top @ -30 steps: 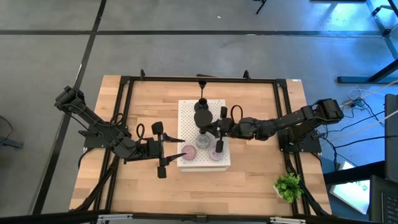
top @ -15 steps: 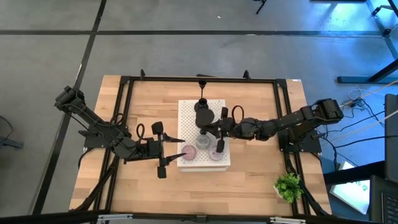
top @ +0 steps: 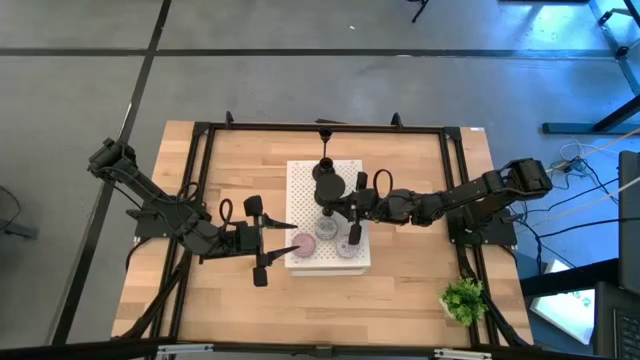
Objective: Pick & Place candle stick holders
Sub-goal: Put the black candle holder on the shelf
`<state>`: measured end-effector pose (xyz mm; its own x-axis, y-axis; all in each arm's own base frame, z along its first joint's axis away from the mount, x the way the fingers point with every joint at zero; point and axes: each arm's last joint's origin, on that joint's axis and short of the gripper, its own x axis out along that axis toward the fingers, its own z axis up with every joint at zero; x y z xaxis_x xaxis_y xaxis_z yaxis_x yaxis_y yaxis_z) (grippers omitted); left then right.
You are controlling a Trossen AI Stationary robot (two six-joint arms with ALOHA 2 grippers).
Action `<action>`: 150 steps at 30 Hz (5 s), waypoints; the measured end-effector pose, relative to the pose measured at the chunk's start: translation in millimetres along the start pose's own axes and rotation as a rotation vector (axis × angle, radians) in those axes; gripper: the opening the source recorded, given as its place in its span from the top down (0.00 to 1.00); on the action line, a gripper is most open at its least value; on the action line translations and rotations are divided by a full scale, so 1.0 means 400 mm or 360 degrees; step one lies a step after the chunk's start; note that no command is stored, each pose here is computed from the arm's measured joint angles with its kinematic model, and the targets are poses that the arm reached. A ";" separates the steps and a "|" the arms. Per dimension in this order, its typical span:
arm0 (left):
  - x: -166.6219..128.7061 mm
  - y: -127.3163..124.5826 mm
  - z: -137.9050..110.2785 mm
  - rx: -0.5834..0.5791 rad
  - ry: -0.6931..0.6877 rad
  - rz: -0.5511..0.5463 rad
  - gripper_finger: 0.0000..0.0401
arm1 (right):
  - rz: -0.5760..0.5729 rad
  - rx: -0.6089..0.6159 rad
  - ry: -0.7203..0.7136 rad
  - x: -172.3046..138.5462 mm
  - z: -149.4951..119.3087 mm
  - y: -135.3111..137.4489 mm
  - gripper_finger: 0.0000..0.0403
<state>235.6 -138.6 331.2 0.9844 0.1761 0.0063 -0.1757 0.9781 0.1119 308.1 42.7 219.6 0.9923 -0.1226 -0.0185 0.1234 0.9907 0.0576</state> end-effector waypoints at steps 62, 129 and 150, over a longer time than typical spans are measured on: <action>0.000 0.000 0.000 0.0013 0.0001 0.0000 0.50 | 0.0270 0.0155 0.0042 0.021 -0.018 -0.028 0.98; 0.000 0.000 -0.001 0.0020 0.0007 -0.0001 0.50 | 0.0247 0.0015 0.0117 0.021 -0.029 -0.029 0.92; 0.000 0.000 -0.001 0.0020 0.0007 0.0000 0.50 | 0.0288 0.0008 0.0140 0.020 -0.032 -0.027 0.86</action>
<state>235.6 -138.6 330.6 0.9843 0.1764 0.0017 -0.1752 0.9766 0.1244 314.5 31.7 205.8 0.9935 0.0636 -0.0942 -0.0568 0.9957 0.0730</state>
